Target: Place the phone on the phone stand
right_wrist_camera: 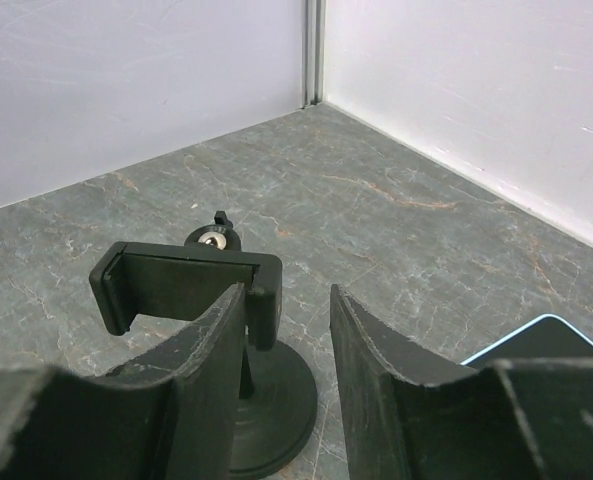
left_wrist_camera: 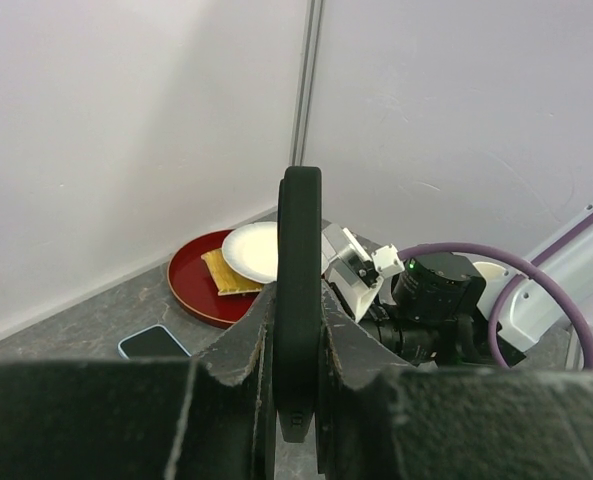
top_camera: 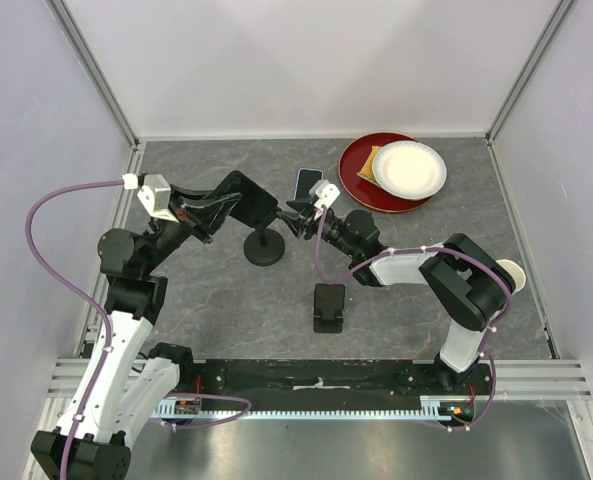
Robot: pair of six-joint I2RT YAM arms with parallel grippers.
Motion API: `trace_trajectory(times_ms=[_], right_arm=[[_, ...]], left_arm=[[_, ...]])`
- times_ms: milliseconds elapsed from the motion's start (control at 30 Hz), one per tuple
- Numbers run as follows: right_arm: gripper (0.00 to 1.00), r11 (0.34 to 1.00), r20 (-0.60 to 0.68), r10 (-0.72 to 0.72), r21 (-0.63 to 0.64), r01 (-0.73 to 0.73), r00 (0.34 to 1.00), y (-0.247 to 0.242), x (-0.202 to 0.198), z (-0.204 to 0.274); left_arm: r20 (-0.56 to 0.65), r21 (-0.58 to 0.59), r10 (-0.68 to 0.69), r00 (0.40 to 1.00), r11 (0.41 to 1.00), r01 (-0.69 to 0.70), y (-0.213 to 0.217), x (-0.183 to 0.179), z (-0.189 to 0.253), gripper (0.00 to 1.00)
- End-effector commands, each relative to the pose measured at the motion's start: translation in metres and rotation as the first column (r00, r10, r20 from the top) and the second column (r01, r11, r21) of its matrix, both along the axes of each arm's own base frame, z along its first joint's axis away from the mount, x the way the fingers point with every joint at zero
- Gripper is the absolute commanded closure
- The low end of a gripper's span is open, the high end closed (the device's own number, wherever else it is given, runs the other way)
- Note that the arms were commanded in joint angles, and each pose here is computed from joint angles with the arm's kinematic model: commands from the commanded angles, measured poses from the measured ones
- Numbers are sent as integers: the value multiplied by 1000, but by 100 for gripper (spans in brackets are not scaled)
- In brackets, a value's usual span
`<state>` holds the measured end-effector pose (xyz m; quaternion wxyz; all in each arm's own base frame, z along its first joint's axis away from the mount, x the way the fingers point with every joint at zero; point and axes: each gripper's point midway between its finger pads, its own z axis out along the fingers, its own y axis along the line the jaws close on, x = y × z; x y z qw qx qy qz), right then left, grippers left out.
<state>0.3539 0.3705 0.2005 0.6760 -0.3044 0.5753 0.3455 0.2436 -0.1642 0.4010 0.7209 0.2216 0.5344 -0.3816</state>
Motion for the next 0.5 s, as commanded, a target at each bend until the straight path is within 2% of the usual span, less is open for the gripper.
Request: trace_trajectory(times_ms=[0, 467], right_arm=[[55, 1000, 38, 13, 14, -14, 999, 8, 2, 12], [58, 999, 33, 30, -45, -29, 999, 14, 3, 2]], left_arm=[[86, -37, -30, 996, 999, 33, -1, -12, 25, 98], [72, -36, -48, 996, 998, 51, -4, -11, 23, 98]])
